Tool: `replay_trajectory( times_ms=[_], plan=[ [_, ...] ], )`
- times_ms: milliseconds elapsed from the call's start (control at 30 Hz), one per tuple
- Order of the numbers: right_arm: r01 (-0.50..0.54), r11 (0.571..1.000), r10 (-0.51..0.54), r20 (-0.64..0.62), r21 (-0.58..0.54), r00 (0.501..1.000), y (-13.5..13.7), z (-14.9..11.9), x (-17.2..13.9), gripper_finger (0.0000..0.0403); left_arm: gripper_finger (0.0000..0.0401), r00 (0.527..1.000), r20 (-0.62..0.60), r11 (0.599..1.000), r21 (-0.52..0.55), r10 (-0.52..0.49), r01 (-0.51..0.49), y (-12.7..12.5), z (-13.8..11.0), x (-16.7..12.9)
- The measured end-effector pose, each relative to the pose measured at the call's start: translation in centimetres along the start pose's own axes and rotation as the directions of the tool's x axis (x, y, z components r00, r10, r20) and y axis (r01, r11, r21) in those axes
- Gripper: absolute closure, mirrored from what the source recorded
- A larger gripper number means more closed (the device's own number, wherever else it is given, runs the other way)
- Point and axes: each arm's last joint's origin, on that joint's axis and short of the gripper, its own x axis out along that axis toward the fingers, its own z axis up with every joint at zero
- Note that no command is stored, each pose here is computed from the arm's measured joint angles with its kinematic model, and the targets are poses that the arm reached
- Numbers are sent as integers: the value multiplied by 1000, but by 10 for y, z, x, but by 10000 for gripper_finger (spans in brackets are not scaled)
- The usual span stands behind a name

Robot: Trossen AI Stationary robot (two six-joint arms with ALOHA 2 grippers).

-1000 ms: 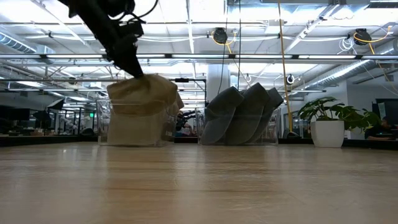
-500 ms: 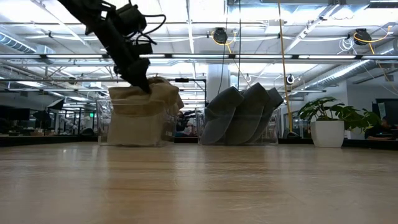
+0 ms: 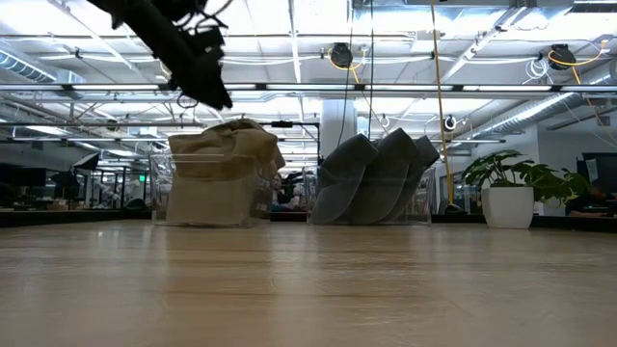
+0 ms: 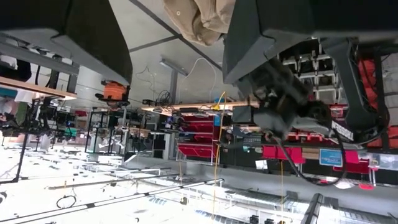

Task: Pick & Place hat
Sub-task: Return to Home Position

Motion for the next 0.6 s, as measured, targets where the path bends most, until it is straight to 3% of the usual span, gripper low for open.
replay_trajectory(
  times_ms=[233, 400, 600],
  plan=[
    [-3, 1000, 3, 1, 0, 1000, 0, 0, 0, 160, 162, 968, 180, 978, -76, -176, 192, -1, 11, -40],
    [-29, 1000, 29, 6, 2, 1000, 1, 0, 0, 135, 162, 911, 275, 939, -70, -306, 337, -3, 14, -66],
    [-31, 999, 31, -2, 15, 1000, 1, -1, 0, 102, 162, 854, 337, 885, -110, -395, 453, -6, 14, -86]
  ],
)
